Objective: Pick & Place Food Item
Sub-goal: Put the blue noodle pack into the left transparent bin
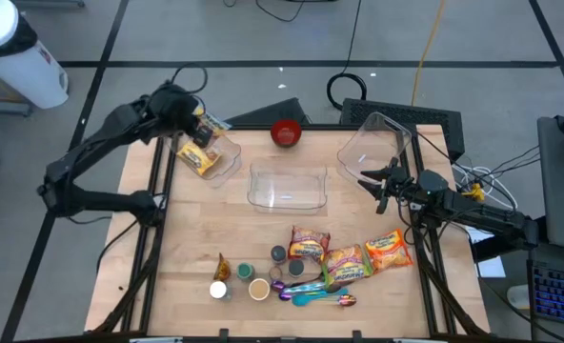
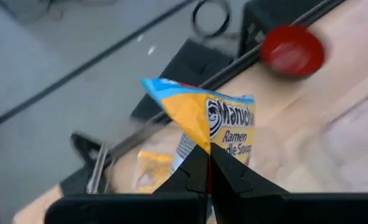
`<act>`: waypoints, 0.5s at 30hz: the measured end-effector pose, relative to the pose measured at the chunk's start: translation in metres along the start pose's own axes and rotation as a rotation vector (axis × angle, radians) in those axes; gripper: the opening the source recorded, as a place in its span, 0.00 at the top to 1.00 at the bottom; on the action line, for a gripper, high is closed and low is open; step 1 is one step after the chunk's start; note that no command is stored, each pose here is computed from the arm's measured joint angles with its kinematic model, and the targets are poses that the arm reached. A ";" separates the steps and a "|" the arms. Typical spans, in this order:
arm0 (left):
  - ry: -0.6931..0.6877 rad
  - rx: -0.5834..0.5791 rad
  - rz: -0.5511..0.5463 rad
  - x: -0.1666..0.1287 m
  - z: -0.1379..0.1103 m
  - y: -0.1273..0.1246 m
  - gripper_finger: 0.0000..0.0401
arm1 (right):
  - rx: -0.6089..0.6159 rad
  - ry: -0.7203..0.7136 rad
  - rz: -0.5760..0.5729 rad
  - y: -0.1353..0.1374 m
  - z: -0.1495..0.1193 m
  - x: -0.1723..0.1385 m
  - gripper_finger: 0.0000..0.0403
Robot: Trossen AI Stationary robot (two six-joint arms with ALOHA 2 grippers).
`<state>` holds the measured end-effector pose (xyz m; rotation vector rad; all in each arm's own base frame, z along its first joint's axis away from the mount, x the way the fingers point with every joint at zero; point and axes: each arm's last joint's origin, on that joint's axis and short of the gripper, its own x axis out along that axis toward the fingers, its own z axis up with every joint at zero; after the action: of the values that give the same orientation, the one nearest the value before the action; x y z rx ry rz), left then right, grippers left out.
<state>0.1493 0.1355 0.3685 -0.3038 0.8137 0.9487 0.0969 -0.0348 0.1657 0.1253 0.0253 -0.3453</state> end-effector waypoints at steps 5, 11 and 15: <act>0.084 -0.038 -0.034 0.032 -0.014 0.011 0.99 | 0.000 -0.001 0.000 0.000 0.000 0.000 0.65; 0.110 -0.128 -0.161 0.059 -0.029 0.022 0.99 | 0.000 0.000 0.000 0.000 0.000 0.000 0.65; 0.132 -0.143 -0.172 0.068 -0.037 0.022 0.99 | 0.000 0.000 0.000 0.000 0.000 0.000 0.65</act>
<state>0.1350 0.1682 0.2956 -0.5570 0.8274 0.8324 0.0969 -0.0348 0.1658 0.1256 0.0249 -0.3452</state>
